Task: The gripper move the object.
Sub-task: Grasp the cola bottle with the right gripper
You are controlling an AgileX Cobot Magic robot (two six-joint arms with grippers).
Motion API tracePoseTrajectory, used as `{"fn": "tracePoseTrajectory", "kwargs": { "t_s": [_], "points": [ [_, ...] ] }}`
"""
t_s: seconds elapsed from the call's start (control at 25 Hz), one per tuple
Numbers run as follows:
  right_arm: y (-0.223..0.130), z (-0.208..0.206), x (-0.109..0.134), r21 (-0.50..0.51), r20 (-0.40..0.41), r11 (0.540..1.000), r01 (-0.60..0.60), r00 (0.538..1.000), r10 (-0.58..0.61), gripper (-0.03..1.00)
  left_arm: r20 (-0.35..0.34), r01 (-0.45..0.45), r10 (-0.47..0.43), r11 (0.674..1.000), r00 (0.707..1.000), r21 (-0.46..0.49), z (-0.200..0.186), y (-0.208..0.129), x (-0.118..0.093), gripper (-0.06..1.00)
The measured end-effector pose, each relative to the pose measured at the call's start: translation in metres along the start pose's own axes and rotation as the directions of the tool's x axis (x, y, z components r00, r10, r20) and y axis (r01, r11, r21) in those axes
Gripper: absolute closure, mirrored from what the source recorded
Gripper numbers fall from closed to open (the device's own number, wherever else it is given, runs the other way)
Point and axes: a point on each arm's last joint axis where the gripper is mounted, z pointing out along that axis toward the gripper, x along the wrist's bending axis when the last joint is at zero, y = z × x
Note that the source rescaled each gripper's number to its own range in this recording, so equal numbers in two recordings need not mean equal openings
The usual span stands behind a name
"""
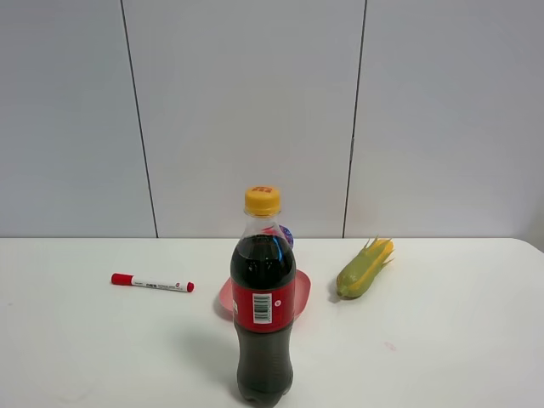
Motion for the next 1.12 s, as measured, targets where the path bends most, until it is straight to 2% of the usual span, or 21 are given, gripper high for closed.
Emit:
{"fn": "tracePoseTrajectory", "kwargs": {
  "t_s": [0.68,0.88,1.12],
  "points": [
    [0.000,0.000,0.000,0.000,0.000,1.000,-0.005,1.000,0.005,-0.03,0.000,0.000,0.000,1.000,1.000,0.000,0.000,0.000,0.000,-0.06],
    [0.002,0.002,0.001,0.006,-0.016,0.996,-0.092,0.996,0.092,-0.03,0.000,0.000,0.000,1.000,1.000,0.000,0.000,0.000,0.000,-0.06],
    [0.028,0.012,-0.003,0.109,0.013,0.988,-0.113,0.994,0.112,-0.03,0.000,0.000,0.000,1.000,1.000,0.000,0.000,0.000,0.000,-0.06]
  ]
}}
